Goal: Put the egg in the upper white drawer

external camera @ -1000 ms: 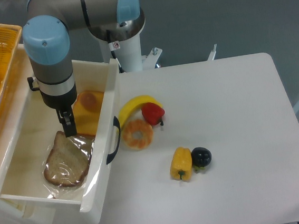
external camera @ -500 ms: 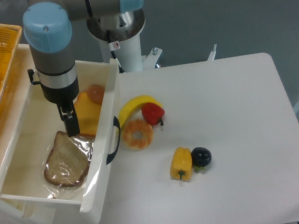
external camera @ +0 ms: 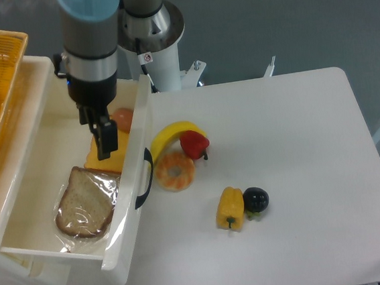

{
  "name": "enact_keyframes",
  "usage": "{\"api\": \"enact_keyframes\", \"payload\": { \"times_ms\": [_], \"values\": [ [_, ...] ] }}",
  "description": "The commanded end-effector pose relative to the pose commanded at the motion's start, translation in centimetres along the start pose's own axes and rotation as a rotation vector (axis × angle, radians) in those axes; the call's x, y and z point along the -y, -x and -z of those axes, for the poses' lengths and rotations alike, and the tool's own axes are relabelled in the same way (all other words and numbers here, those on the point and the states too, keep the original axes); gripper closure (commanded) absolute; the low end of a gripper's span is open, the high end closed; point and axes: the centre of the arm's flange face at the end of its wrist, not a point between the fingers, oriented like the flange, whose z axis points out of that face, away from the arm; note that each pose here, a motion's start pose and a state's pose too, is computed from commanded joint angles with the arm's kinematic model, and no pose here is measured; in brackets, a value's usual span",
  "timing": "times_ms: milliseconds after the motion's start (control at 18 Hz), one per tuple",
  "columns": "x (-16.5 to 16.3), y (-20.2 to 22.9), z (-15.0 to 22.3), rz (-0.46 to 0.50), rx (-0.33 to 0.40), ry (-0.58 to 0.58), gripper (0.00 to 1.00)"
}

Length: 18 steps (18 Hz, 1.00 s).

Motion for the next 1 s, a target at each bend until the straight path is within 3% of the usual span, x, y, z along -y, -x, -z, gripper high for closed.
{"api": "enact_keyframes", "payload": {
  "times_ms": [278,389,611,778,1000],
  "values": [
    [-2.6,1.1,1.8,0.256,0.040,0.002,0.00],
    [-3.2,1.7,1.5,0.317,0.043,0.010,0.00],
    [-4.2,3.2,-0.2,0.312,0.073,0.075,0.00],
    [-5.4,5.4,-3.6,0.320,0.058,0.110,0.00],
    [-6.4,7.8,-6.6,0.309,0.109,0.158,0.00]
  ]
}}
